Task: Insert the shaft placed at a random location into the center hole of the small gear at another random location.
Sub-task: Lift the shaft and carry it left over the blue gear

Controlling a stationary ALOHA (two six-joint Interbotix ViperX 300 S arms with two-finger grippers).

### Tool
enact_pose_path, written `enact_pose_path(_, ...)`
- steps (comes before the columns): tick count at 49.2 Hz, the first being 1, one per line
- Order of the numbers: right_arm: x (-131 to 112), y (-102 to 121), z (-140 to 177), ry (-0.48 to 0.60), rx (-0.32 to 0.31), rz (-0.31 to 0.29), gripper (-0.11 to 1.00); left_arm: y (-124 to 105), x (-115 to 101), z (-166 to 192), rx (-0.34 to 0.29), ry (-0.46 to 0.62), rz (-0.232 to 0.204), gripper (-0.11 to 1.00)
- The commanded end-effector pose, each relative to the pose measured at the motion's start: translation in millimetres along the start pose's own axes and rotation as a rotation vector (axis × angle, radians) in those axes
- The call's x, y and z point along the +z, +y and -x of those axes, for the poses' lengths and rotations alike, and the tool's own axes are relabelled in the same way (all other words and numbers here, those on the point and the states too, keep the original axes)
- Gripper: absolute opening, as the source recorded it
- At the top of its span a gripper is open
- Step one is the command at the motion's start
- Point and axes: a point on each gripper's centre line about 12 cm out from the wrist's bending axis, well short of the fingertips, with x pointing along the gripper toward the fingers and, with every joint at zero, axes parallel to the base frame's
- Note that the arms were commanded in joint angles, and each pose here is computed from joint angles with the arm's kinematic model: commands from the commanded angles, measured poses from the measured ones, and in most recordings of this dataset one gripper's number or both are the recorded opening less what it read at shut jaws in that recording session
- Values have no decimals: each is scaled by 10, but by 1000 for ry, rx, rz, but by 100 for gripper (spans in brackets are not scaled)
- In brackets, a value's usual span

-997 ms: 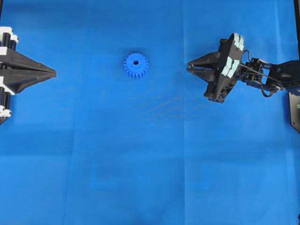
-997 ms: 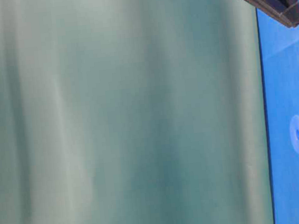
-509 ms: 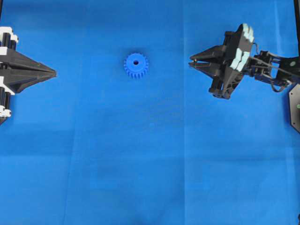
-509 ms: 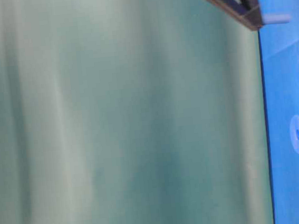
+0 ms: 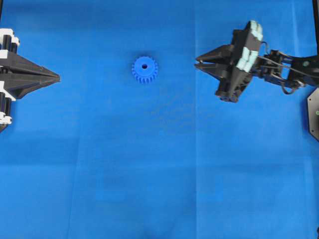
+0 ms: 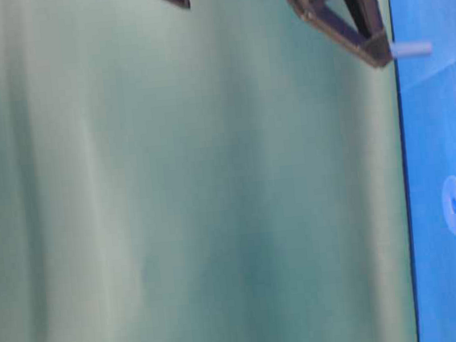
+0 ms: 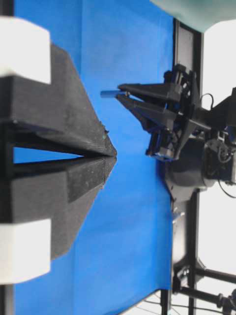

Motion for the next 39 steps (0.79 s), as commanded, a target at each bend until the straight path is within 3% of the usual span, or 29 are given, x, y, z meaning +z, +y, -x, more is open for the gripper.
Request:
enact_pose_path(1,183,41,-120,-39,8,2,3,2,38,-15,1,-9,0,0)
enact_pose_path(21,594,196,-749,-46,35,45,3,2,26,-14,1,-3,2,0)
enact_pose_path(39,754,308,-979,-61,54,54,3,2,31,-15,1,-3,3,0)
